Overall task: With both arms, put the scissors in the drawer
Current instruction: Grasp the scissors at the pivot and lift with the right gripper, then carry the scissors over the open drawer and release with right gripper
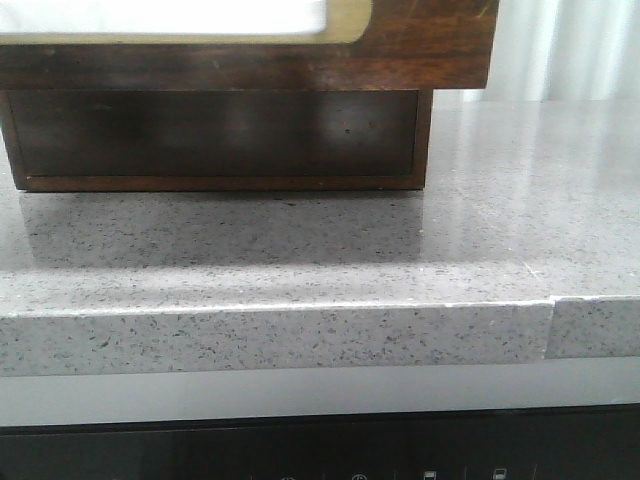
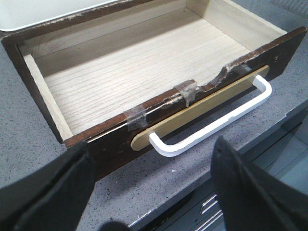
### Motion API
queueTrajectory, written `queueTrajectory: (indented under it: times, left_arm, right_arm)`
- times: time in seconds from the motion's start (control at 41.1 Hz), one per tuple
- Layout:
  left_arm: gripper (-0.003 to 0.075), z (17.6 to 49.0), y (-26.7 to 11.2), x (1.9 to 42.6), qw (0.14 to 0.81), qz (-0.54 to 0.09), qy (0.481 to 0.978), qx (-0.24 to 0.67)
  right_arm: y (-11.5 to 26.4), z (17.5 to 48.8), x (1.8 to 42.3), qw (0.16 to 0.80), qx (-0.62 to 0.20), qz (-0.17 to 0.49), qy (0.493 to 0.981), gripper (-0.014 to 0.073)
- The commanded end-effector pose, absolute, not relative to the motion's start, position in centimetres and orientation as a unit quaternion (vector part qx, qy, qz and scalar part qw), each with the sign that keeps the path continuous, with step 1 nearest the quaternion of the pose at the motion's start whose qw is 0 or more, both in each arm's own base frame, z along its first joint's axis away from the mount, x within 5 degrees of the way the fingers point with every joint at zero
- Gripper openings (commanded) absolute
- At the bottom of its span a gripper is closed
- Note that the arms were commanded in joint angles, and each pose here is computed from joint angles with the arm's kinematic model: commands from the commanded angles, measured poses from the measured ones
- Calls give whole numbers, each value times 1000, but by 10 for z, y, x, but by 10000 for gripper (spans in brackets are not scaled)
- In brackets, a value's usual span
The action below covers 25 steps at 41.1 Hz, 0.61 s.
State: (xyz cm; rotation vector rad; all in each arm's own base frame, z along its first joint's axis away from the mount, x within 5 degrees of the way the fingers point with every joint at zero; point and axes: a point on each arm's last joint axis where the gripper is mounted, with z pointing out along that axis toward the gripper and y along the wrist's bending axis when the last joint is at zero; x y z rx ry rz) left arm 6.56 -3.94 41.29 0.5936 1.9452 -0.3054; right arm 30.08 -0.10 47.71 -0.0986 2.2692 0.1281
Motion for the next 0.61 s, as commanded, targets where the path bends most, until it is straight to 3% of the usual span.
queueTrajectory:
  times: [0.0, 0.292, 0.583]
  left_arm:
    - [489, 426, -41, 66, 551, -143, 787, 238]
    - [489, 426, -41, 66, 551, -143, 787, 238]
    - [489, 426, -41, 66, 551, -143, 787, 238]
  right_arm:
    - [9, 520, 267, 519, -84, 75, 847, 25]
    - [60, 546, 233, 574, -285, 186, 745, 25]
    - [129, 536, 230, 557, -426, 226, 677, 25]
